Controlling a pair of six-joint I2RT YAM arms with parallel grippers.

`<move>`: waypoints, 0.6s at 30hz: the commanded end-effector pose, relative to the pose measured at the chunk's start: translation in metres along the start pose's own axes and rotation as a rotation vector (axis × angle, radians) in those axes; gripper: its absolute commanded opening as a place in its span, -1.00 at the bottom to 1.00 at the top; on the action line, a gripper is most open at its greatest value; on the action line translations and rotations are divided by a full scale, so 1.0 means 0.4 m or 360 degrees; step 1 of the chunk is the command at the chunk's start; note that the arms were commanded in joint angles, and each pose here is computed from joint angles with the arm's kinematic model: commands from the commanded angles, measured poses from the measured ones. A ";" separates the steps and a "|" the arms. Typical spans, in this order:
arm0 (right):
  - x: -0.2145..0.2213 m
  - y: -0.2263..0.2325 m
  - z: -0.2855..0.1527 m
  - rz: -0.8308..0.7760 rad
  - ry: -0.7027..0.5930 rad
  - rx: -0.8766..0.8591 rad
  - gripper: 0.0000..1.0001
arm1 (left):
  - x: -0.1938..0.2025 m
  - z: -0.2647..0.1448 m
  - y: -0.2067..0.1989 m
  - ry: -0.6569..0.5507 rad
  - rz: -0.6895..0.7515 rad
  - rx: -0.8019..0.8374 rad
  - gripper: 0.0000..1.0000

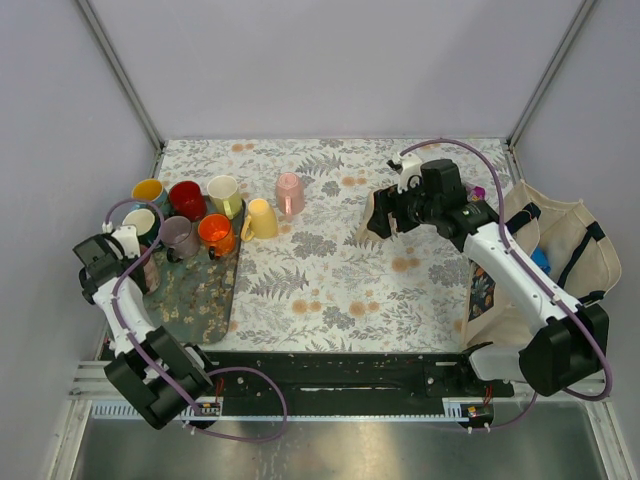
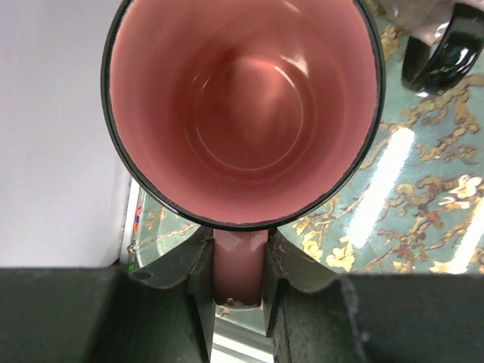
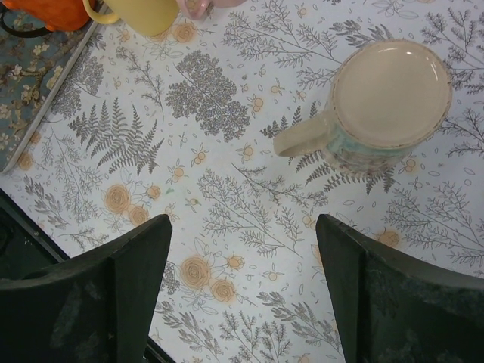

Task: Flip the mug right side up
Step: Move the cup to the tray.

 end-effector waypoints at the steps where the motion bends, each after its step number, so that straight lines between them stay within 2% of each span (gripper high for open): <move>1: -0.011 0.018 -0.027 0.0022 -0.0097 -0.0052 0.73 | 0.009 -0.014 0.019 0.0016 0.0097 -0.0065 -0.38; 12: 0.000 0.028 -0.032 0.0066 -0.0089 -0.0086 0.74 | 0.015 -0.068 0.028 0.0053 0.0128 -0.0138 -0.27; 18: -0.011 0.034 -0.017 0.0117 -0.0089 -0.0116 0.73 | 0.039 -0.090 0.048 0.0175 0.0187 -0.0232 -0.21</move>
Point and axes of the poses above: each gripper's point midway between its finger pads, its own z axis out along the fingers, its own y axis along the line the jaws close on, x = y × z, the point moved 5 cm from there along -z, back along the fingers, and after that the axes turned 9 degrees about z, right-handed, at the moved point
